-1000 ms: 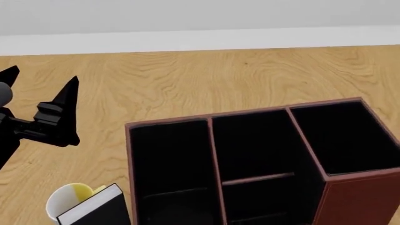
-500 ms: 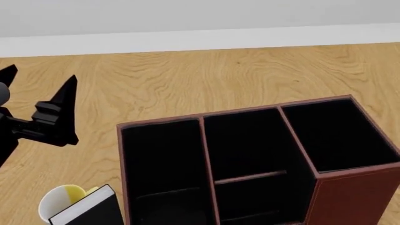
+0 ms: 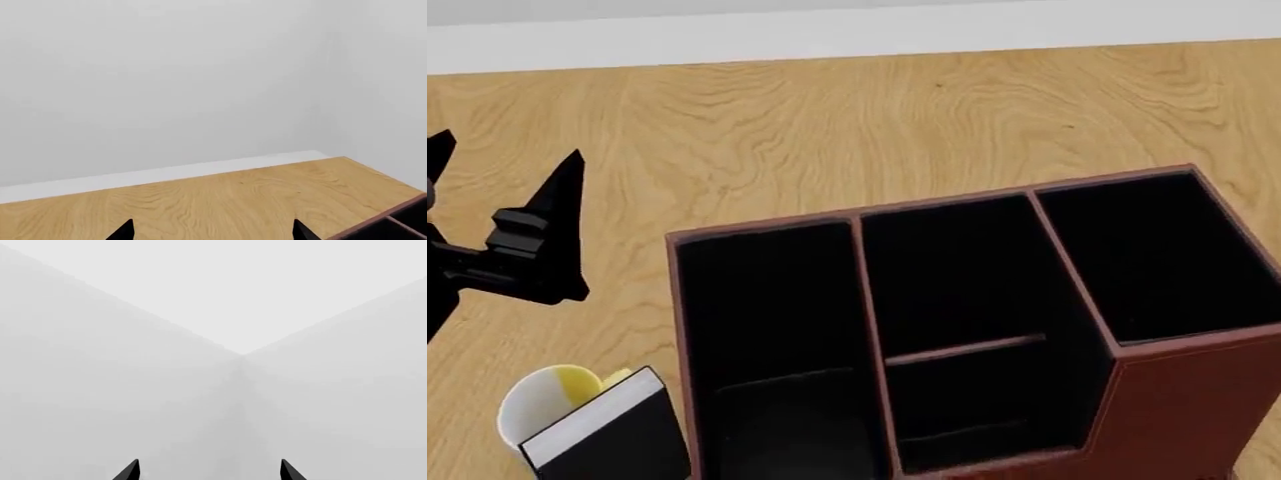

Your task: Pick up the book and place it in the back compartment of the caddy.

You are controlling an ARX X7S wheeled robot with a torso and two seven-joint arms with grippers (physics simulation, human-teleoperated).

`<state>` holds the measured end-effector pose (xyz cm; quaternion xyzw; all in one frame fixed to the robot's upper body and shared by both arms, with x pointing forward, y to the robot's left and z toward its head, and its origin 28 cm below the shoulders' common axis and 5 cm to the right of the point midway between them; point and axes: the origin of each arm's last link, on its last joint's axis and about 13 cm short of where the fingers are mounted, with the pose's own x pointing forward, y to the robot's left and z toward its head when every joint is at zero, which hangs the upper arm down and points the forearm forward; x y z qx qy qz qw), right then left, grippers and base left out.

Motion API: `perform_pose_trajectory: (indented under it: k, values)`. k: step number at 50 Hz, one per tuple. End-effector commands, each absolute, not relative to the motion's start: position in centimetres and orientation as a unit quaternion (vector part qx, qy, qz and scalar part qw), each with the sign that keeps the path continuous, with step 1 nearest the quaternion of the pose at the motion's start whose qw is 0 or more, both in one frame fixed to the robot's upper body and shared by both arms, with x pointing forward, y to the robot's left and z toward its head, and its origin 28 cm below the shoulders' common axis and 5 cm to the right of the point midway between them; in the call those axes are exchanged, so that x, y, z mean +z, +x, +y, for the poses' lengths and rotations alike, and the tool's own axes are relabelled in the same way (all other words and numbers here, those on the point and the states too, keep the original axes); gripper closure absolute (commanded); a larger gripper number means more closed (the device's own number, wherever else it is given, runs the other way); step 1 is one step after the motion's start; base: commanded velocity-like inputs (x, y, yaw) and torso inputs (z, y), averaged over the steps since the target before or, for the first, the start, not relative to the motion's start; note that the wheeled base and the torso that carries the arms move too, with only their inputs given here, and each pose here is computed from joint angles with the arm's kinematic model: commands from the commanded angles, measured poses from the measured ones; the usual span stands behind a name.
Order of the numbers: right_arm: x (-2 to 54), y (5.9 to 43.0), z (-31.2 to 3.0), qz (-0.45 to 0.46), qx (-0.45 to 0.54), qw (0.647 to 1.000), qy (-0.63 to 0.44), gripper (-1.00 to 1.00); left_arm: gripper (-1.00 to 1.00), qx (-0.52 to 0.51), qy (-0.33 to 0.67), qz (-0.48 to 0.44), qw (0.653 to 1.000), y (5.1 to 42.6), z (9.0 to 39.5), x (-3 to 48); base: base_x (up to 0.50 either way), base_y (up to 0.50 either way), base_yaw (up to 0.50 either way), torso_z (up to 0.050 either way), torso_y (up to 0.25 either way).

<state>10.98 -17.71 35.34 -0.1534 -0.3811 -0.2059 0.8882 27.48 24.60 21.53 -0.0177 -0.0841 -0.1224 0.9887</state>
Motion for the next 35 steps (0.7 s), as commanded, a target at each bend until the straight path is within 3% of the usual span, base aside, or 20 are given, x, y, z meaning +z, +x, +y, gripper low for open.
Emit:
perform_pose_trajectory:
  k: [1, 24, 35]
  values:
    - [35.32, 11.05, -17.71, -0.38, -0.206, 0.889, -0.153, -1.0, -1.0, -0.122, -0.018, -0.082, 0.989, 27.6, 24.6, 21.5, 0.0, 0.0, 0.0, 0.0, -0.152]
    - [35.5, 10.97, -17.53, -0.381, -0.204, 0.888, -0.153, -1.0, -1.0, -0.122, -0.017, -0.082, 0.989, 27.51, 24.68, 21.46, 0.0, 0.0, 0.0, 0.0, -0.148]
    - [35.5, 10.9, -17.51, -0.383, -0.205, 0.888, -0.151, -1.0, -1.0, -0.118, -0.019, -0.08, 0.99, 27.6, 24.73, 21.66, 0.0, 0.0, 0.0, 0.0, -0.016]
